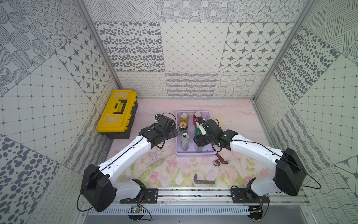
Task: Take out the drinks from the basket
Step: Pick up the drink from the basket, then place the drink at the center of the board.
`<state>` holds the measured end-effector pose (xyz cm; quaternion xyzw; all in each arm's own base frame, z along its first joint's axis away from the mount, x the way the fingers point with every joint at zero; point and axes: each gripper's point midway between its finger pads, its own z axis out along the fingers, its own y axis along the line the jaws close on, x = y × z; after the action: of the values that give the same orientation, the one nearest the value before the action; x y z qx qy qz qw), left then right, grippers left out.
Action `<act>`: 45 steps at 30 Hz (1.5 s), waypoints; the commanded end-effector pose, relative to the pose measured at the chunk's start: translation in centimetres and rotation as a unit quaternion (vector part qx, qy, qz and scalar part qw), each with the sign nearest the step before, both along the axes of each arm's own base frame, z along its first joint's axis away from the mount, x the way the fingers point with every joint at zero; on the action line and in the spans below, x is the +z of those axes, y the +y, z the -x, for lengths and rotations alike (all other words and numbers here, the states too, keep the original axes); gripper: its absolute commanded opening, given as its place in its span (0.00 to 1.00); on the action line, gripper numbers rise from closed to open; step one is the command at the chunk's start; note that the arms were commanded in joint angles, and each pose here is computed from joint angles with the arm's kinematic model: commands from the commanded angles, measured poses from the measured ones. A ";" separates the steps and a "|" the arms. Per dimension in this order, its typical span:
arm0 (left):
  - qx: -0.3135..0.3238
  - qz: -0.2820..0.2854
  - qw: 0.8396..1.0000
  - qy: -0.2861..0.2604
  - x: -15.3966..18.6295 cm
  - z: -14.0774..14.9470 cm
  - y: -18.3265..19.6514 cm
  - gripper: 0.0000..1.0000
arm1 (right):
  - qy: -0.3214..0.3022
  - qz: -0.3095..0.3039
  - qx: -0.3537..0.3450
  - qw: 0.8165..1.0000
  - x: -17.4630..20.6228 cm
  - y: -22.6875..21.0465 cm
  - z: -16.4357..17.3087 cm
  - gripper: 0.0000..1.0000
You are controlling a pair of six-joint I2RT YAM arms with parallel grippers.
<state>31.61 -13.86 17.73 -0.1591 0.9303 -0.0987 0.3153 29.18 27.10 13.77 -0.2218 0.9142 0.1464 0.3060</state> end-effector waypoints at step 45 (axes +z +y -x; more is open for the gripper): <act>-0.007 0.024 0.999 0.030 -1.5 -0.1 -0.5 1.00 | -0.128 -0.071 -0.307 0.940 12.6 -15.7 -18.5 0.36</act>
<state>31.56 -14.48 16.25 -0.1551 0.9386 -0.1058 0.2893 44.50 12.40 24.96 0.0413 0.9014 0.0669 0.4258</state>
